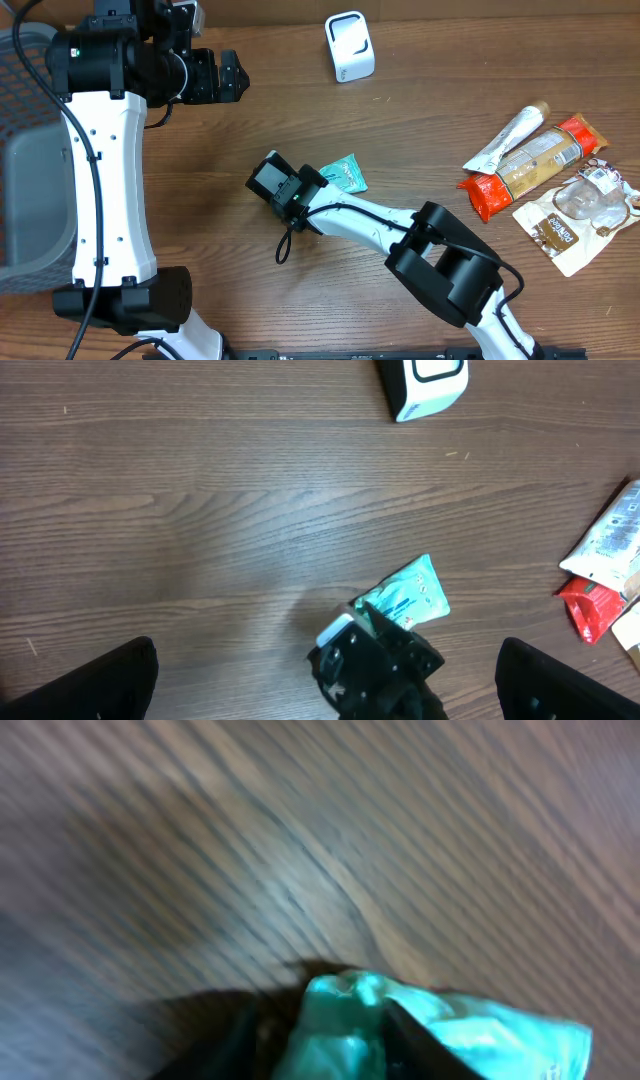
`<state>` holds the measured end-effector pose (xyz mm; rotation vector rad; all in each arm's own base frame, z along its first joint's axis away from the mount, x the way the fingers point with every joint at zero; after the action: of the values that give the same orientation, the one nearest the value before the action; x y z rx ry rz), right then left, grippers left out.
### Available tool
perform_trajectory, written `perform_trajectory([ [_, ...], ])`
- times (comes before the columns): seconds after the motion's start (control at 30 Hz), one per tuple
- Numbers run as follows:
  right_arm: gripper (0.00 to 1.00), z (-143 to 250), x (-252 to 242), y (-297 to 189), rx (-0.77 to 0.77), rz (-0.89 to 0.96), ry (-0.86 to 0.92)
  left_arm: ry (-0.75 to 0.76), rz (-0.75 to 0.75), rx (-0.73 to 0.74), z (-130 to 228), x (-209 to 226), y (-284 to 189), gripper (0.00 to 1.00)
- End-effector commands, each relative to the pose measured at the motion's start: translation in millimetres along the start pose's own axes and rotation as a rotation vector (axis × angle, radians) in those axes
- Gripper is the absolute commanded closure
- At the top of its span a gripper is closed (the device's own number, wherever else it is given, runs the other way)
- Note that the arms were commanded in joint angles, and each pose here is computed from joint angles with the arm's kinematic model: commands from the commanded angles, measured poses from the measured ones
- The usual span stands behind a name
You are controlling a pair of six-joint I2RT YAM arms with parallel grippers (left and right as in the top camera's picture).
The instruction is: Scan the item barcode
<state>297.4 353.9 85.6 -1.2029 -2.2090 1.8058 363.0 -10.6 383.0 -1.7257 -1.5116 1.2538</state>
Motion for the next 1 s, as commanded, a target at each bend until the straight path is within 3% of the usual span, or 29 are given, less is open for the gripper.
perform_trajectory([
  [0.0,0.81,18,10,24,0.085,-0.002,-0.072,0.024,-0.001,0.0,-1,-1,1,0.0],
  [0.07,0.96,18,7,25,0.088,0.014,-0.068,0.024,-0.001,0.0,-1,-1,1,0.0],
  [0.33,0.96,8,-2,8,0.108,-0.016,-0.017,0.024,-0.001,0.0,-1,-1,1,0.0],
  [0.53,0.96,-29,-32,-55,0.013,-0.341,0.067,0.024,-0.001,0.0,-1,-1,1,0.0],
  [0.73,0.96,-43,-81,-122,-0.162,-0.91,0.202,0.024,-0.001,0.0,-1,-1,1,0.0],
  [0.87,0.96,-37,-110,-130,-0.266,-1.27,0.293,0.024,-0.001,0.0,-1,-1,1,0.0],
  [0.97,0.96,-27,-126,-115,-0.28,-1.363,0.388,0.024,-0.001,0.0,-1,-1,1,0.01],
])
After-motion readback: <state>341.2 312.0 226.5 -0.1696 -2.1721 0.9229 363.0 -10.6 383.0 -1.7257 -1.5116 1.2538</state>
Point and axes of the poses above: each gripper's point midway between its finger pads, its own y axis out along the fingers, its own x axis along the line the jaws close on, z = x × y, the point moved 9 cm from there along -y, back along the fingers, and after that the axes turned 7 degrees about -y, right-handed, at the moved point
